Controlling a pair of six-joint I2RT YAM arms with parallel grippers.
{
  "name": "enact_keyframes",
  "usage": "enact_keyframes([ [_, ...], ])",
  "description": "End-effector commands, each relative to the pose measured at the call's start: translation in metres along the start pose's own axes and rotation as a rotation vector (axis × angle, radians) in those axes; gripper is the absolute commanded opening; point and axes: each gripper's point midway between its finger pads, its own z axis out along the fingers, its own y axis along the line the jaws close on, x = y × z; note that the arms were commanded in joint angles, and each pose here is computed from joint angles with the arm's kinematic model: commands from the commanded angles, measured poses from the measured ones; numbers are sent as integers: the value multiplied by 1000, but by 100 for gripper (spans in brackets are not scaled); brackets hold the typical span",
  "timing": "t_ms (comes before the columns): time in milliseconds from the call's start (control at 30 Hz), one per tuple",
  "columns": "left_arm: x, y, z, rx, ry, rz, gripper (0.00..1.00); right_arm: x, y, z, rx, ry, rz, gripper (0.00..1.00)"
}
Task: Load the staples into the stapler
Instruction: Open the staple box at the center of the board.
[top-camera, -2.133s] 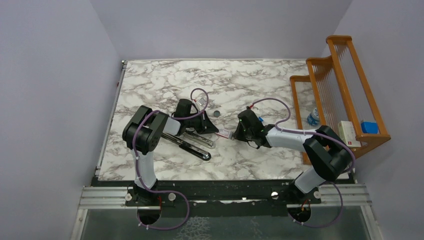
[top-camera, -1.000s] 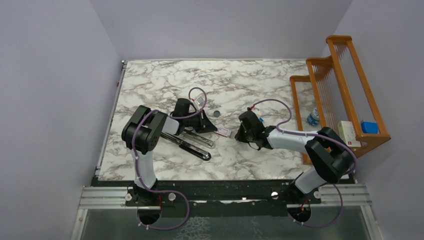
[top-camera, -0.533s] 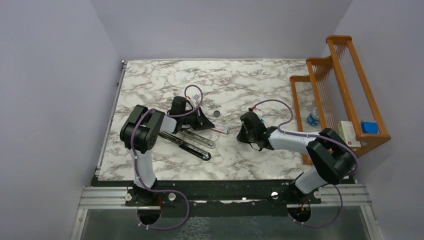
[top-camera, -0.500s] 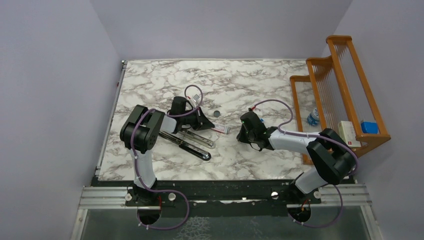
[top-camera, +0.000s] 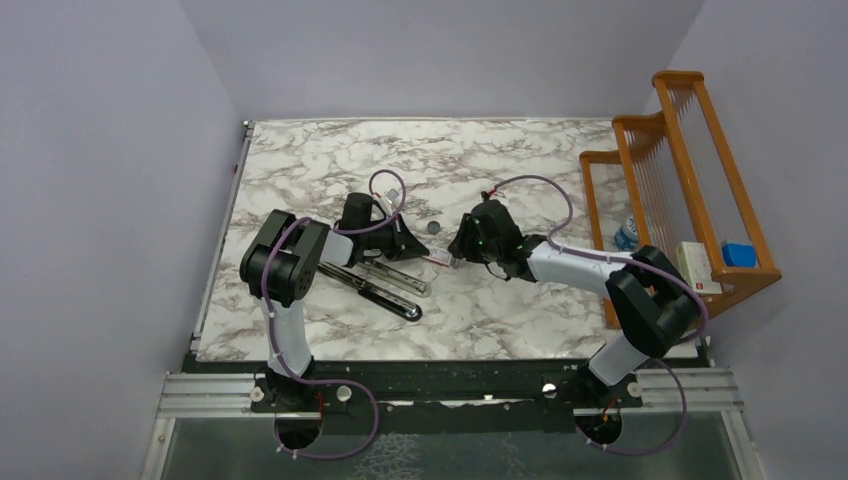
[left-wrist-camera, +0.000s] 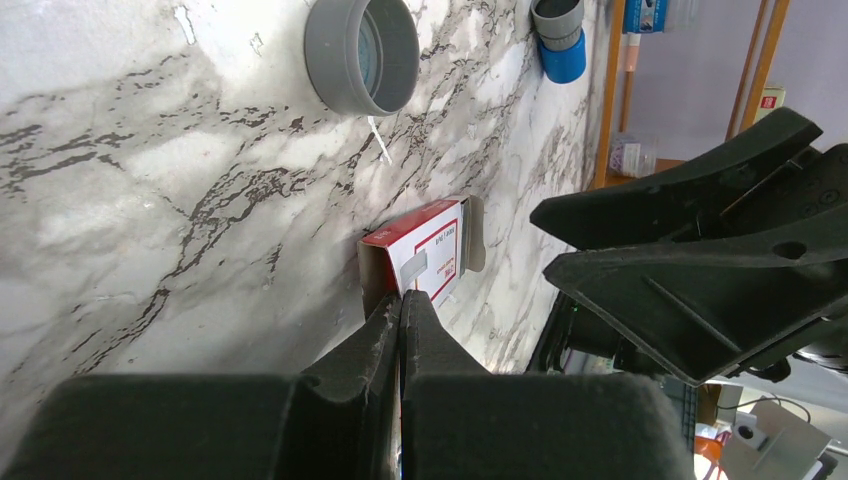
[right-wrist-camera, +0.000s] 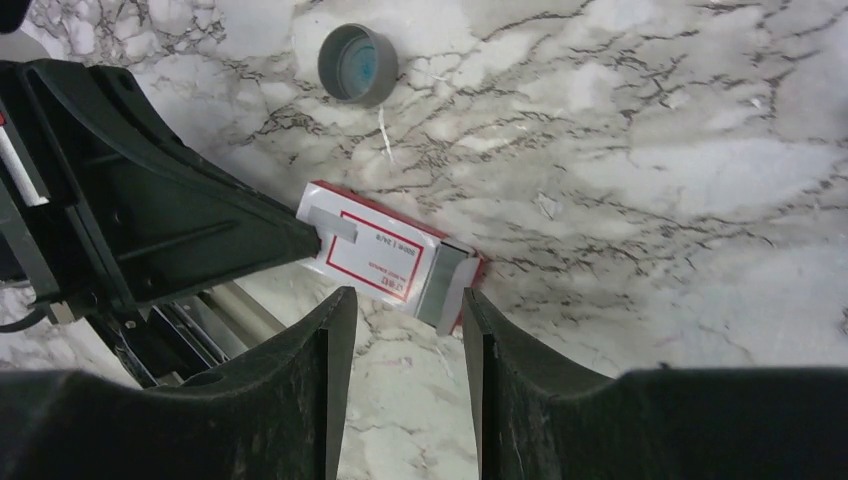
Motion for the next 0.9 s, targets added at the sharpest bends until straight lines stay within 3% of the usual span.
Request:
enact_keyframes([
  [0, -5, -11, 0, 36, -2, 50, 3, 4, 12, 16, -38, 50, -14, 47],
  [533, -5, -12, 0, 38, -4, 51, 3, 19, -11, 19, 56, 85, -4, 47],
  [867, -6, -13, -1, 41, -3, 52, 3, 23, -17, 20, 79, 89, 4, 33],
])
